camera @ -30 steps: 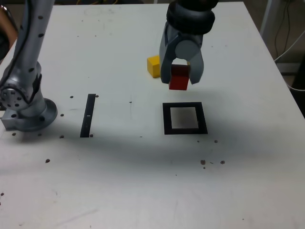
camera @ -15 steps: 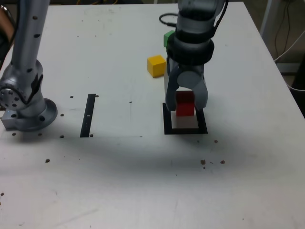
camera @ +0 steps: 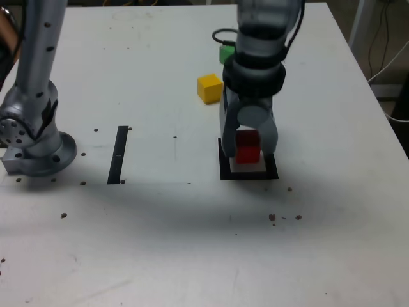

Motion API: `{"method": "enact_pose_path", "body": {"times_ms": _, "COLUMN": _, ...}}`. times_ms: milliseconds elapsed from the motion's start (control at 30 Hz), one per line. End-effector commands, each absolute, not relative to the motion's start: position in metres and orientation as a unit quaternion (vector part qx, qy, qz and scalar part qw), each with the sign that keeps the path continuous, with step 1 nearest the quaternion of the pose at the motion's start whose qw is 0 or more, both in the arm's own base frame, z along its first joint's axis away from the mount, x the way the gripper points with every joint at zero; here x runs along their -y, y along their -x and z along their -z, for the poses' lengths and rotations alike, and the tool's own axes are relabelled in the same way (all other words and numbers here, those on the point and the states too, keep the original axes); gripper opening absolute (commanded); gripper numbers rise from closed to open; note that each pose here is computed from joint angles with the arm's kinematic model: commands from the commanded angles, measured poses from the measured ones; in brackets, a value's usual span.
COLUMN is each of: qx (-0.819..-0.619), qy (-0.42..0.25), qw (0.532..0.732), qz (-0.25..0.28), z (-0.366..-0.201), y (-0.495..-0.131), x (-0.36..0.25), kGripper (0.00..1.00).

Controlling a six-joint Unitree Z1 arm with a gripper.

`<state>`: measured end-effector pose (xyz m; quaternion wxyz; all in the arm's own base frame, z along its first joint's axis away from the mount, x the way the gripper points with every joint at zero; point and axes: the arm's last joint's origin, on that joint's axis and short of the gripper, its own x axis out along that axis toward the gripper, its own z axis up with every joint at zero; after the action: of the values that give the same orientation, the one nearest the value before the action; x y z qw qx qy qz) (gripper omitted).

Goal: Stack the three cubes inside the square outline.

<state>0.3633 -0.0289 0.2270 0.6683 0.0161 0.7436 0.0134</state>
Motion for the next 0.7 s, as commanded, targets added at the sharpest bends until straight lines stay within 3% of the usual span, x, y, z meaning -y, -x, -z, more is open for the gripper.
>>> {"method": "enact_pose_path", "body": {"times_ms": 0, "qx": -0.745, "qy": -0.018, "qw": 0.667, "qz": -0.015, "z": -0.223, "y": -0.367, "x": 0.029, "kGripper": 0.39}}
{"method": "enact_pose_path", "body": {"times_ms": 300, "qx": -0.751, "qy": -0.024, "qw": 0.660, "qz": -0.021, "z": -0.218, "y": -0.366, "x": 0.028, "kGripper": 0.43}}
{"method": "enact_pose_path", "body": {"times_ms": 400, "qx": -0.751, "qy": -0.024, "qw": 0.660, "qz": -0.020, "z": -0.215, "y": -0.367, "x": 0.028, "kGripper": 0.54}}
{"method": "enact_pose_path", "body": {"times_ms": 567, "qx": -0.748, "qy": -0.022, "qw": 0.663, "qz": -0.019, "z": -0.212, "y": -0.367, "x": 0.028, "kGripper": 0.83}}
{"method": "enact_pose_path", "body": {"times_ms": 667, "qx": -0.748, "qy": -0.022, "qw": 0.663, "qz": -0.019, "z": -0.213, "y": -0.364, "x": 0.028, "kGripper": 0.96}}
